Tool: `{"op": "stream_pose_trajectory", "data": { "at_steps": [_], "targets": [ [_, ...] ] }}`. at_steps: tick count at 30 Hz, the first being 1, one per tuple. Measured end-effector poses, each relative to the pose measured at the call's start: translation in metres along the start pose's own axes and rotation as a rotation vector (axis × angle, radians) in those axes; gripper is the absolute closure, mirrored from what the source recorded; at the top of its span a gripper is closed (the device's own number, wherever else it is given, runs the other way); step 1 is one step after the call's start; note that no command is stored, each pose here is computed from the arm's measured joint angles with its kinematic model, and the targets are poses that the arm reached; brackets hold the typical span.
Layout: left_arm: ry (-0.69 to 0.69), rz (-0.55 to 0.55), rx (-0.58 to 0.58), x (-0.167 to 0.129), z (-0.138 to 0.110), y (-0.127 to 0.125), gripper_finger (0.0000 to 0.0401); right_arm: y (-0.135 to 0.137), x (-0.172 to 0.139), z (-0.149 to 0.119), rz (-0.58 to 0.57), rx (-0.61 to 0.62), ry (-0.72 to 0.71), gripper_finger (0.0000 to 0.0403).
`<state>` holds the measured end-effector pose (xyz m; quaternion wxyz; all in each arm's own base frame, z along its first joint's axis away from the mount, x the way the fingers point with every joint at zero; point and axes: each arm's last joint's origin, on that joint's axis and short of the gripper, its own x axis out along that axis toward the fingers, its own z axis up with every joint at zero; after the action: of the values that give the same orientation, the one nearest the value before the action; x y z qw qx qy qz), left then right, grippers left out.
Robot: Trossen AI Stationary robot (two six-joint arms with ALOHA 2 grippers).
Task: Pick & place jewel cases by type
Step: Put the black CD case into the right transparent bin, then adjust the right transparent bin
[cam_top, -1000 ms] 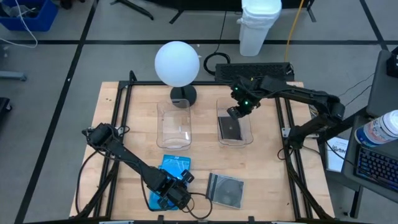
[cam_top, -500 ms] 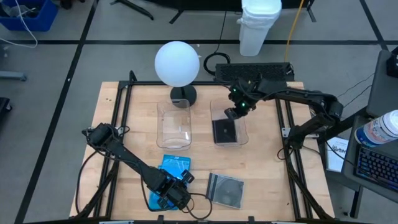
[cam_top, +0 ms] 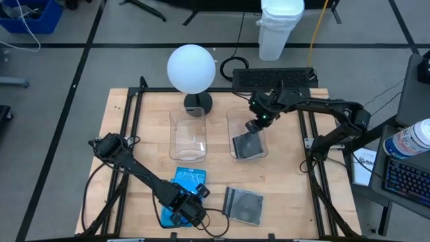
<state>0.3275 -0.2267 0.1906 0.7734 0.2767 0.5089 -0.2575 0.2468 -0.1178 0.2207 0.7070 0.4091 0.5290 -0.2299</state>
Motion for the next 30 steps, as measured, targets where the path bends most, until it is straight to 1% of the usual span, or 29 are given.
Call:
{"op": "stream_pose_trajectory", "data": {
  "at_steps": [5,10,12,18,23,25,30],
  "targets": [
    [0.000,0.000,-0.022,0.0000,0.0000,0.0000,0.0354,-0.0017,0.0065,0.0002,0.002,-0.010,-0.032,0.0273],
    [-0.001,0.000,-0.027,0.0000,0.0001,0.0000,0.0354,-0.0016,0.0067,0.0004,0.004,-0.022,-0.035,0.0255],
    [-0.001,0.000,-0.029,0.0000,0.0001,0.0000,0.0354,-0.0016,0.0067,0.0004,0.005,-0.054,-0.034,0.0250],
    [-0.001,0.000,-0.033,0.0000,0.0001,0.0000,0.0354,-0.0021,0.0067,0.0000,-0.012,-0.198,-0.035,0.0234],
    [-0.004,0.001,-0.026,0.0000,0.0003,0.0003,0.0354,-0.0015,0.0073,-0.0004,-0.133,-0.293,-0.080,0.0226],
    [-0.007,0.002,-0.028,0.0001,0.0006,0.0010,0.0354,-0.0007,0.0074,-0.0006,-0.168,-0.309,-0.097,0.0225],
    [-0.015,0.004,-0.030,0.0001,0.0013,0.0015,0.0354,0.0015,-0.0005,-0.0019,-0.156,-0.347,-0.136,0.0226]
  ]
}}
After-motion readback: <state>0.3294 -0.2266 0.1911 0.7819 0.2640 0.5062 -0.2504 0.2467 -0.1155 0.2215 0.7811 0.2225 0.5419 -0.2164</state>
